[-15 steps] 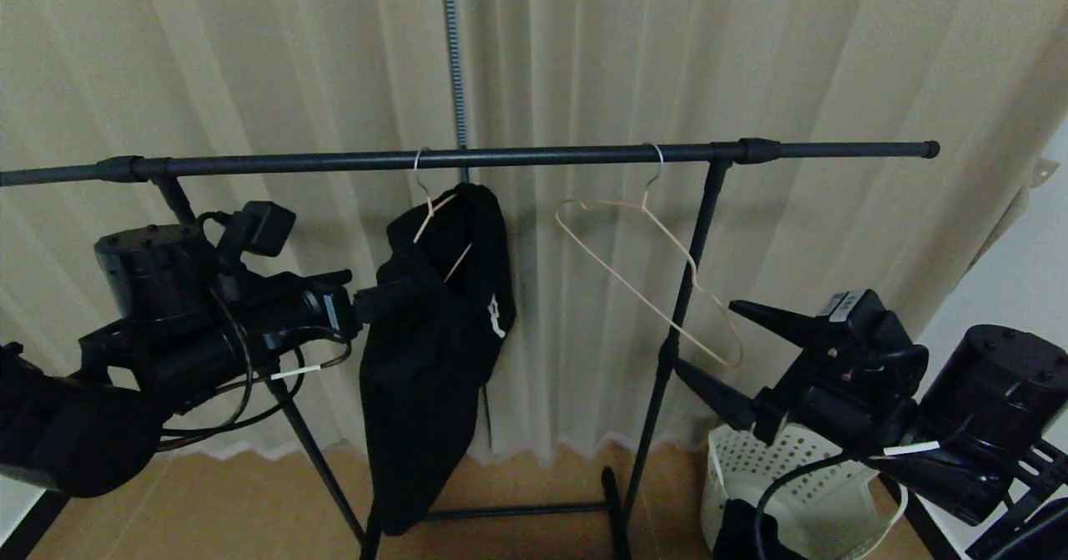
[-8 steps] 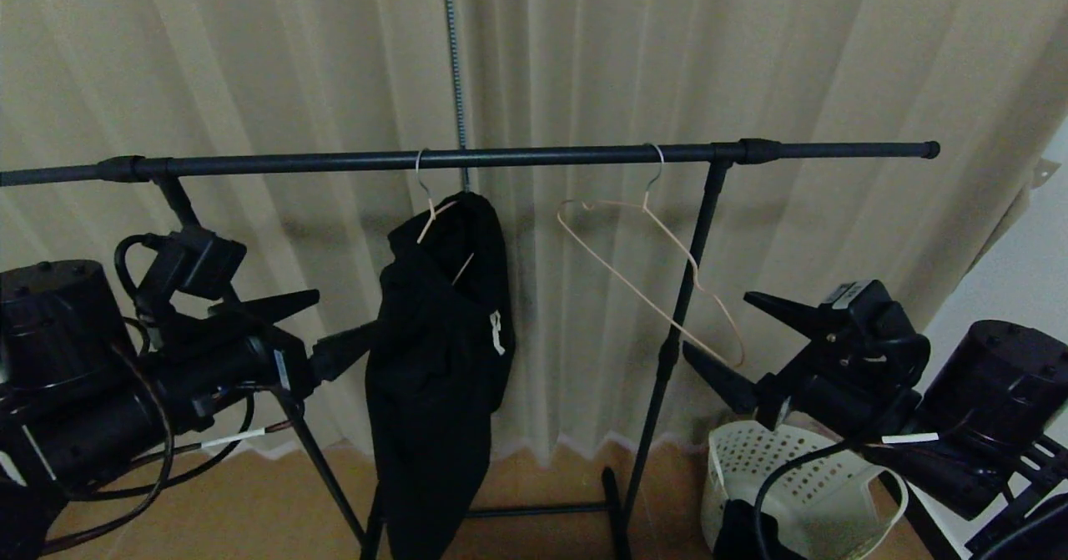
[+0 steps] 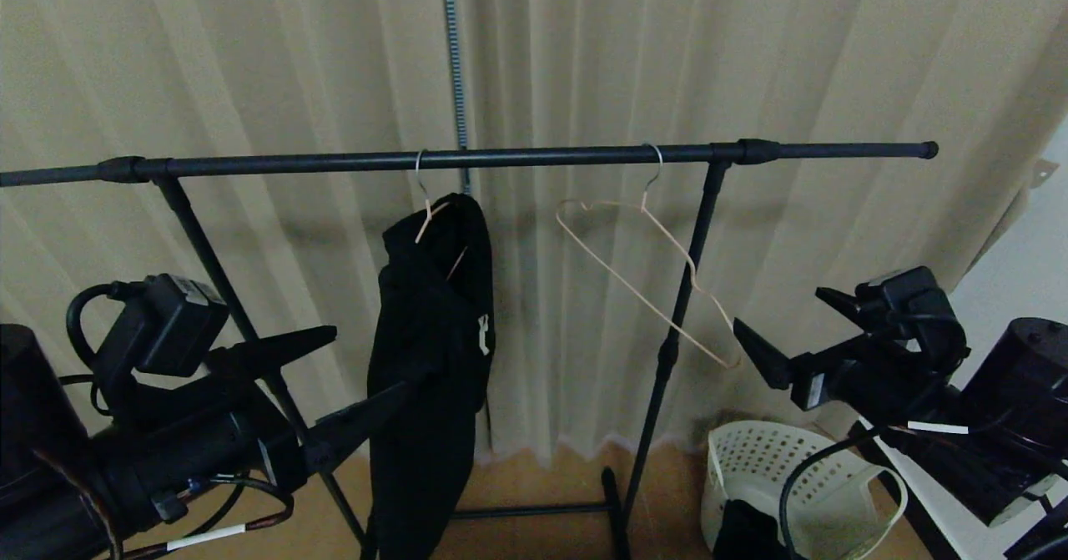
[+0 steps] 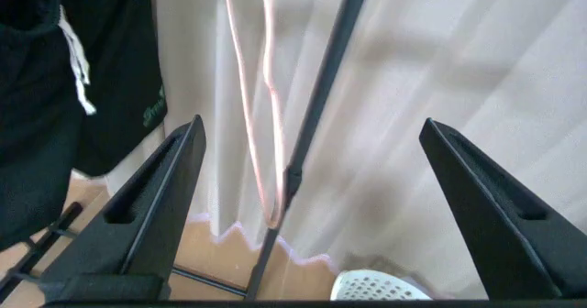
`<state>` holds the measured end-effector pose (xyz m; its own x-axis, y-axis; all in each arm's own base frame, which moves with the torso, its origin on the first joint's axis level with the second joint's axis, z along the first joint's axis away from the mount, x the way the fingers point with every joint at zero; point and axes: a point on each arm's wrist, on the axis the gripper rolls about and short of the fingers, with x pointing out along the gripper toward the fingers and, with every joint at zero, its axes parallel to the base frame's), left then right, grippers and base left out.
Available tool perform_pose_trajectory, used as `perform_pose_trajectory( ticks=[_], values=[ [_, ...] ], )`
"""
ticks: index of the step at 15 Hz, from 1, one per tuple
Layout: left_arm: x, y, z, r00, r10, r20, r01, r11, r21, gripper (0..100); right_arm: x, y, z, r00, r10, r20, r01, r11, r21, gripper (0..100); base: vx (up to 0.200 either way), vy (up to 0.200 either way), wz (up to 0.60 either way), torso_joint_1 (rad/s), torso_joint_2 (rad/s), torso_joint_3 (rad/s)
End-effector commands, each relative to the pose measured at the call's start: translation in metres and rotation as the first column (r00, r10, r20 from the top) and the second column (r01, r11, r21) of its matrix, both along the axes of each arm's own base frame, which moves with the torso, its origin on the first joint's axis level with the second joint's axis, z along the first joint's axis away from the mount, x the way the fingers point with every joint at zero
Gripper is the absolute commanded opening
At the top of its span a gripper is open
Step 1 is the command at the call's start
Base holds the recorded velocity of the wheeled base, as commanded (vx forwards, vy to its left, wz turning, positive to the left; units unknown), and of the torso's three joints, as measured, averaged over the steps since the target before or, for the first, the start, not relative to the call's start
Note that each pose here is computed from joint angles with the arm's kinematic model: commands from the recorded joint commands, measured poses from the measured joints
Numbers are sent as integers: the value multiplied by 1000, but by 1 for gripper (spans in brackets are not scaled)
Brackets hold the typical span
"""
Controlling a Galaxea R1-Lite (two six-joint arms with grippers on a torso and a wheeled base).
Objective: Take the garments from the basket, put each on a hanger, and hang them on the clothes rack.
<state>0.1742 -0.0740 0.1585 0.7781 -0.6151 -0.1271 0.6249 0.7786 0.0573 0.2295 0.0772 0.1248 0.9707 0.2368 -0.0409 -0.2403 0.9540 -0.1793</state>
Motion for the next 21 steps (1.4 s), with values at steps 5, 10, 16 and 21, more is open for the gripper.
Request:
perform_pose_trajectory(
  ticks=[5,10,16,21],
  values=[
    [-12,-15,-6,999,-23,-32,23,1000,2,100,4,-10,-1,999,-40,-4,40,999,-3,100,0,0,0,0,0,0],
    [-9,-24,-14,995,-53,-80,54,999,8,100,-19,-41,-23,982,-148,-121,144,989,-41,100,0,0,0,0,0,0],
    [-27,-10,-25,990,75,-119,-76,997,-6,100,-39,-63,-39,945,-241,-221,233,970,-62,100,0,0,0,0,0,0],
    [-42,-3,-28,986,76,-149,-85,995,-55,100,-38,-62,-41,944,-238,-227,229,971,-67,100,0,0,0,-145,323,183]
  ],
)
